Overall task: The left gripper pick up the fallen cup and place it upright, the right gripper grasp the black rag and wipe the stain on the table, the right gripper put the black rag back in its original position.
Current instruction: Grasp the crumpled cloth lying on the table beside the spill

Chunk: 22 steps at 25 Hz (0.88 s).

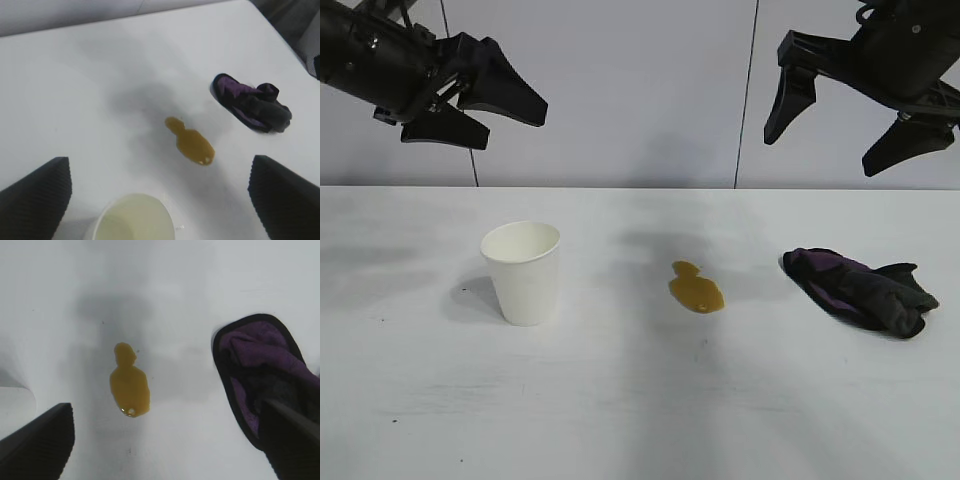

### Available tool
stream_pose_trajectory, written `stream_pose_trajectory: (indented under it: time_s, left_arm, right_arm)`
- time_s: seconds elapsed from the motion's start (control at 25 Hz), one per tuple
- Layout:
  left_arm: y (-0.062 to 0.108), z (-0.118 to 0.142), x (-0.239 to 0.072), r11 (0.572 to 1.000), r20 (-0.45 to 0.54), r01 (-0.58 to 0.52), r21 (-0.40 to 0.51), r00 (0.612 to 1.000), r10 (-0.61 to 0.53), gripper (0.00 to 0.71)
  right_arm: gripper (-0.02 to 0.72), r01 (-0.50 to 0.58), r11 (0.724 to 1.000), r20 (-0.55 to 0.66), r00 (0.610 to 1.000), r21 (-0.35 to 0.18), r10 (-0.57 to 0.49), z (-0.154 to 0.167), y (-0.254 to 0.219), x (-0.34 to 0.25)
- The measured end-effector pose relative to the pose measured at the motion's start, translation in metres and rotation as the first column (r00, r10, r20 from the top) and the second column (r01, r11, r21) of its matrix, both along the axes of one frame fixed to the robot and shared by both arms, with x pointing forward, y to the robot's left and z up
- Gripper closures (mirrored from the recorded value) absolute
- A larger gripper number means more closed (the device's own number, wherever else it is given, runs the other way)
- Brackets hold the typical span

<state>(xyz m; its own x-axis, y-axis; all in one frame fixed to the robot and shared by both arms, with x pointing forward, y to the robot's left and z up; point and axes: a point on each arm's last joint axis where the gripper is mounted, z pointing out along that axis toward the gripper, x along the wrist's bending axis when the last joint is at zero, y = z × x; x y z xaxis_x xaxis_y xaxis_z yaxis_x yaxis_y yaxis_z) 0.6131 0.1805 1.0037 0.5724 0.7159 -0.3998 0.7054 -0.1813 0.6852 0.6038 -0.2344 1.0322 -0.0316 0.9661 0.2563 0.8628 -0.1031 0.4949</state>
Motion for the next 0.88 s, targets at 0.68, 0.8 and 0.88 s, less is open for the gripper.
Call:
stream_pose_trajectory:
  time_s: [0.68,0.8,0.88]
  left_arm:
    - [-0.007,0.032,0.009,0.970,-0.211,-0.221,0.100,0.948,0.238,0.017]
    - [-0.008,0.032,0.008,0.972,-0.229,-0.213,0.096,0.946,0.230,0.017]
    - [-0.008,0.032,0.008,0.973,-0.233,-0.213,0.093,0.945,0.229,0.017]
  right_arm:
    - [0.009,-0.005,1.000,-0.020,1.000,-0.001,0.005,-0.001,0.000,-0.002]
    - [0.009,-0.005,1.000,-0.020,1.000,-0.001,0.005,-0.001,0.000,-0.002]
    - [0.009,-0.005,1.000,-0.019,1.000,-0.001,0.005,-0.001,0.000,-0.002]
